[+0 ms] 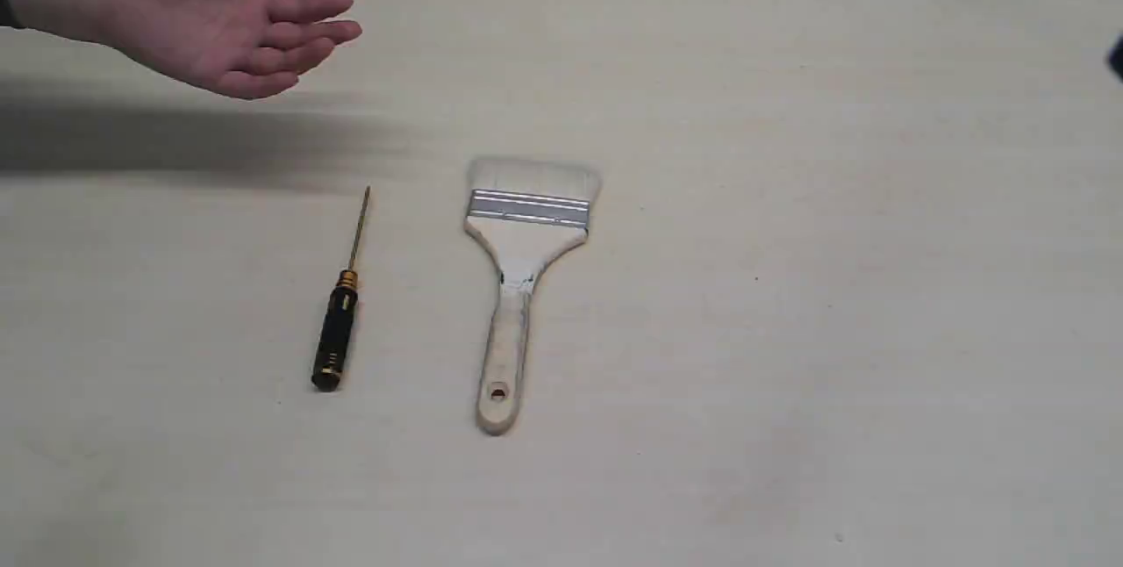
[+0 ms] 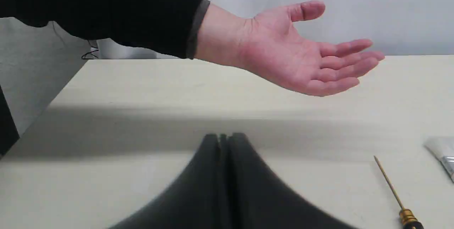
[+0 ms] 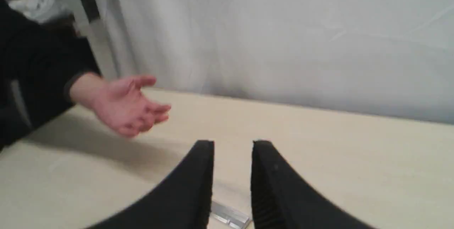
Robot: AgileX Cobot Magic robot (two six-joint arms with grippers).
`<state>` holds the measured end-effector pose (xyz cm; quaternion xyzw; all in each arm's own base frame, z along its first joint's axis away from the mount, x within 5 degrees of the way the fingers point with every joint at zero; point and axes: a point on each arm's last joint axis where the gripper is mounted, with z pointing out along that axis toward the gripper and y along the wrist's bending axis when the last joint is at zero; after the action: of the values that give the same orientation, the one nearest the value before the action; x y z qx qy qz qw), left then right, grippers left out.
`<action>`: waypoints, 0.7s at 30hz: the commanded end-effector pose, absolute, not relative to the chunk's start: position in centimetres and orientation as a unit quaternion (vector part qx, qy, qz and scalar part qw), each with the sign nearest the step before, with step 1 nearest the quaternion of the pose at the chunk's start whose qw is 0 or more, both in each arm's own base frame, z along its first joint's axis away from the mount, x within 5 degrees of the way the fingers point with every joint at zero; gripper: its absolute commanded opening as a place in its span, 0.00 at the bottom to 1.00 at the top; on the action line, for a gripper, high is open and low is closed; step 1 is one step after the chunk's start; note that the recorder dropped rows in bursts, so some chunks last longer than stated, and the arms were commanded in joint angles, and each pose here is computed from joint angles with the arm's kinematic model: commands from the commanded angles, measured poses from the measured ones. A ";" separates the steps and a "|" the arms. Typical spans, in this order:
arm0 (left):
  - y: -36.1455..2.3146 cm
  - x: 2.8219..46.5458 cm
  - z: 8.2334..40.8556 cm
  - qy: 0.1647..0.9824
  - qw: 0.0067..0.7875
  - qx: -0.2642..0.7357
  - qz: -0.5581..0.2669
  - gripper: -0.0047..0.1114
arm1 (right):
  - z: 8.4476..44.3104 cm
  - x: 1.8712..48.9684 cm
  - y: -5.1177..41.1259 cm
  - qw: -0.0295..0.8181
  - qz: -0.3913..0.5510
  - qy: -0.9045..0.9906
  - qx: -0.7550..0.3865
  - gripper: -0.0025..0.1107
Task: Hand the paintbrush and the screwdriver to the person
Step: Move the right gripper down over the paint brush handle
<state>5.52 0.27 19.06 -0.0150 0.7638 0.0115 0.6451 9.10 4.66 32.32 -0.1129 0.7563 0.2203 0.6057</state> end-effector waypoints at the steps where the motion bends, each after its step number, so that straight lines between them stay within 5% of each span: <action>1: 0.2 5.5 19.1 0.762 0.647 -0.014 0.006 0.04 | 32.9 11.3 6.1 0.546 0.221 0.793 -0.155 0.25; 14: 0.2 5.5 19.1 0.762 0.647 -0.014 0.006 0.04 | 35.0 18.4 13.0 0.417 0.215 0.835 -0.287 0.39; 21: 0.2 5.5 19.1 0.762 0.647 -0.013 0.008 0.04 | 33.3 21.9 17.3 0.340 0.140 0.881 -0.298 0.45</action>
<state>5.52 0.27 19.06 -0.0150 0.7638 0.0115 0.6451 21.32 16.79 33.85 -0.3015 0.8695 0.1622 0.3561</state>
